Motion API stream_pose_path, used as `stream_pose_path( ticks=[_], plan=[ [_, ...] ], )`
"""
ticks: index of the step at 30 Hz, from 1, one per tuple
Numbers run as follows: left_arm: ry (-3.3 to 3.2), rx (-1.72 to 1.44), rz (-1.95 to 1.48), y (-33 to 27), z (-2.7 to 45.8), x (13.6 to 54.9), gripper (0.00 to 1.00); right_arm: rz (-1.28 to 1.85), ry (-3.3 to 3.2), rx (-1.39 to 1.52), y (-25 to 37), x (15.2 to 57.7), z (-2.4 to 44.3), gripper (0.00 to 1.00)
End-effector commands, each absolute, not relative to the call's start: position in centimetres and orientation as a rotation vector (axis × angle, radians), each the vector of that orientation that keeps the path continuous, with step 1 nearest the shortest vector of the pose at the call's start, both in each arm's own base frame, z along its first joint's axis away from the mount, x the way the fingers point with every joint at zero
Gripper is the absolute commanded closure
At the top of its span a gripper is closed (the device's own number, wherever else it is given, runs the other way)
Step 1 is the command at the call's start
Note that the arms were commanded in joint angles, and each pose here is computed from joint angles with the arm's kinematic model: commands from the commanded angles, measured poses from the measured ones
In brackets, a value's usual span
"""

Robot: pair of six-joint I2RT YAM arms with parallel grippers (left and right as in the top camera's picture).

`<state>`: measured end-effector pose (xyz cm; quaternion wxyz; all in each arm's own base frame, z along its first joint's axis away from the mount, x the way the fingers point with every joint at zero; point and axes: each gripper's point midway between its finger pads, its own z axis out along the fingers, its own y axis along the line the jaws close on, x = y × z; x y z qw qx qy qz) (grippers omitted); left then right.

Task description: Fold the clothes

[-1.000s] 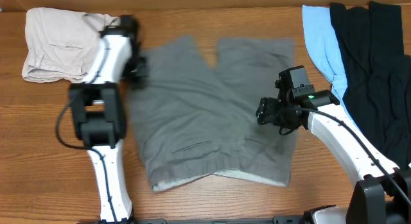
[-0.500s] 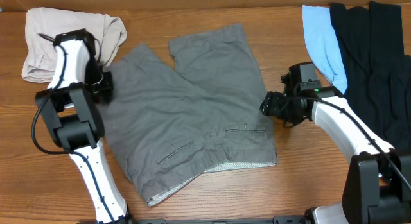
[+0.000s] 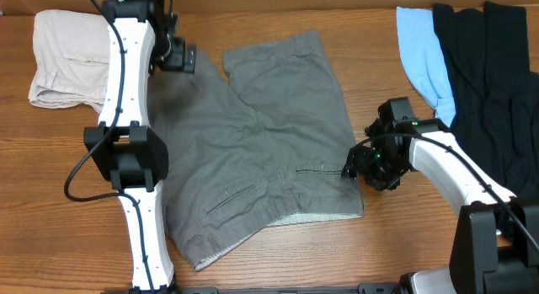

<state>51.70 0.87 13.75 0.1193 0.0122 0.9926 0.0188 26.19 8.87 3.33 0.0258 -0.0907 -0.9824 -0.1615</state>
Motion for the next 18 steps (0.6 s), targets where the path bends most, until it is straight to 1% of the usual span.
stream_pose_path(
  ticks=[1, 6, 8, 12, 13, 14, 18],
  plan=[
    [2.730, 0.018, 0.032, 0.8, 20.1, 52.8, 0.00, -0.519, -3.048, -0.262, 8.9, 25.6, 2.9, 0.38],
    [2.641, 0.018, 0.016, 0.7, 23.1, 53.2, 0.00, -0.516, -3.044, -0.262, 8.8, 24.9, 1.8, 0.47],
    [2.628, 0.018, 0.016, 0.7, 23.5, 53.3, 0.00, -0.518, -3.046, -0.262, 8.8, 24.9, 1.6, 0.56],
    [2.636, 0.019, 0.012, 0.6, 23.4, 53.1, 0.00, -0.521, -3.054, -0.263, 8.8, 25.0, 1.5, 0.86],
    [2.637, 0.019, 0.012, 0.6, 23.4, 53.1, 0.00, -0.523, -3.056, -0.266, 8.8, 25.1, 1.5, 0.92],
    [2.637, 0.019, 0.012, 0.6, 23.4, 53.1, 0.00, -0.524, -3.060, -0.266, 8.9, 25.2, 1.5, 0.96],
    [2.637, 0.022, 0.009, 0.5, 23.4, 53.1, 0.00, -0.529, -3.108, -0.266, 8.7, 26.3, 1.5, 0.96]
  ],
)
